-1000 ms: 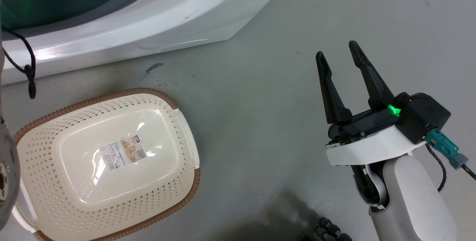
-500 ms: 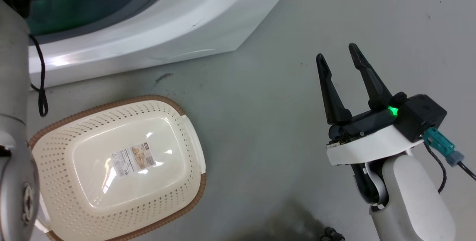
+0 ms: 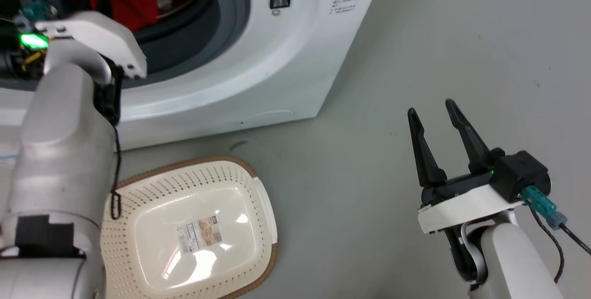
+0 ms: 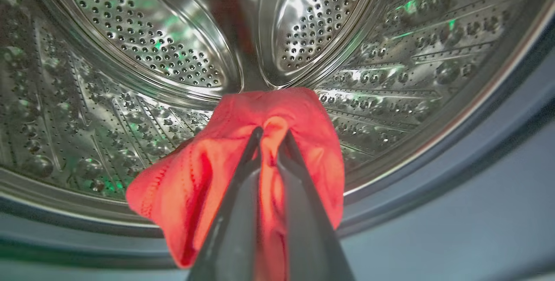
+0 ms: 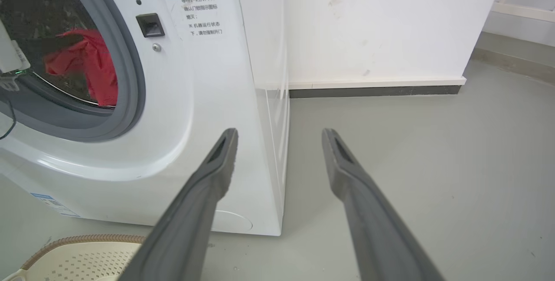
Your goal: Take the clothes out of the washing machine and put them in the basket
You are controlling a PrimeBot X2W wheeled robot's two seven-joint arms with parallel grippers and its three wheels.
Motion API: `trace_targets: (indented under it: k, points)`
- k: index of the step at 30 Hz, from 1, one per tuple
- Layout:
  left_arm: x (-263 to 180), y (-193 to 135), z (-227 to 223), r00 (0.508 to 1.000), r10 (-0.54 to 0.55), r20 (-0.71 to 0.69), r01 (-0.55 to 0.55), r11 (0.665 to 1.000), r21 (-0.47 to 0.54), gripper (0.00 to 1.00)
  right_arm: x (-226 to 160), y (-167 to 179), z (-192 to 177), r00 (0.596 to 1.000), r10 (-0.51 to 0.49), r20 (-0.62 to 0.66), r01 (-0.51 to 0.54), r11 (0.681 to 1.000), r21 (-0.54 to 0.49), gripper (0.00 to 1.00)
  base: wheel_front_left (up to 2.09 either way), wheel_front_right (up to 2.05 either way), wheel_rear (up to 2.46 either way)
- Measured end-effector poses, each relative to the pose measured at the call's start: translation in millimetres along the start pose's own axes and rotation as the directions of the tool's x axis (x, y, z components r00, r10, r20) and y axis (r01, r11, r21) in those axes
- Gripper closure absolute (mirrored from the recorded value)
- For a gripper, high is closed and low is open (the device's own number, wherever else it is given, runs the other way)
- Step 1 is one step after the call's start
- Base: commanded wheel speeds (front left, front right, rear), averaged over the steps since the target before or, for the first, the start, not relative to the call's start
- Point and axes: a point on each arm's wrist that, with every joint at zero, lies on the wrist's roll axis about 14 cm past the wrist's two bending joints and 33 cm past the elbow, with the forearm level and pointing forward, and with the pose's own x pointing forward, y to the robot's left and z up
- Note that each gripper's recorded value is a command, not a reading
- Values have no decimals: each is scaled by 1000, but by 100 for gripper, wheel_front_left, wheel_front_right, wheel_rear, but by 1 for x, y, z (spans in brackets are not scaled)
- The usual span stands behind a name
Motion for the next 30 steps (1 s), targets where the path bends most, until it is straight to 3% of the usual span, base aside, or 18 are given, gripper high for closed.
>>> trace_targets:
  k: [17, 30]
  points:
    - [-126, -4, 76, 962, 30, 271, -12, 998, -66, 100, -46, 15, 38, 996, 20, 89, -20, 1000, 1, 0, 0, 0, 0]
    - [-226, -20, 146, 842, 26, 540, -5, 999, -40, 100, -64, 25, 58, 990, 45, 134, -45, 999, -2, 0, 0, 0, 0]
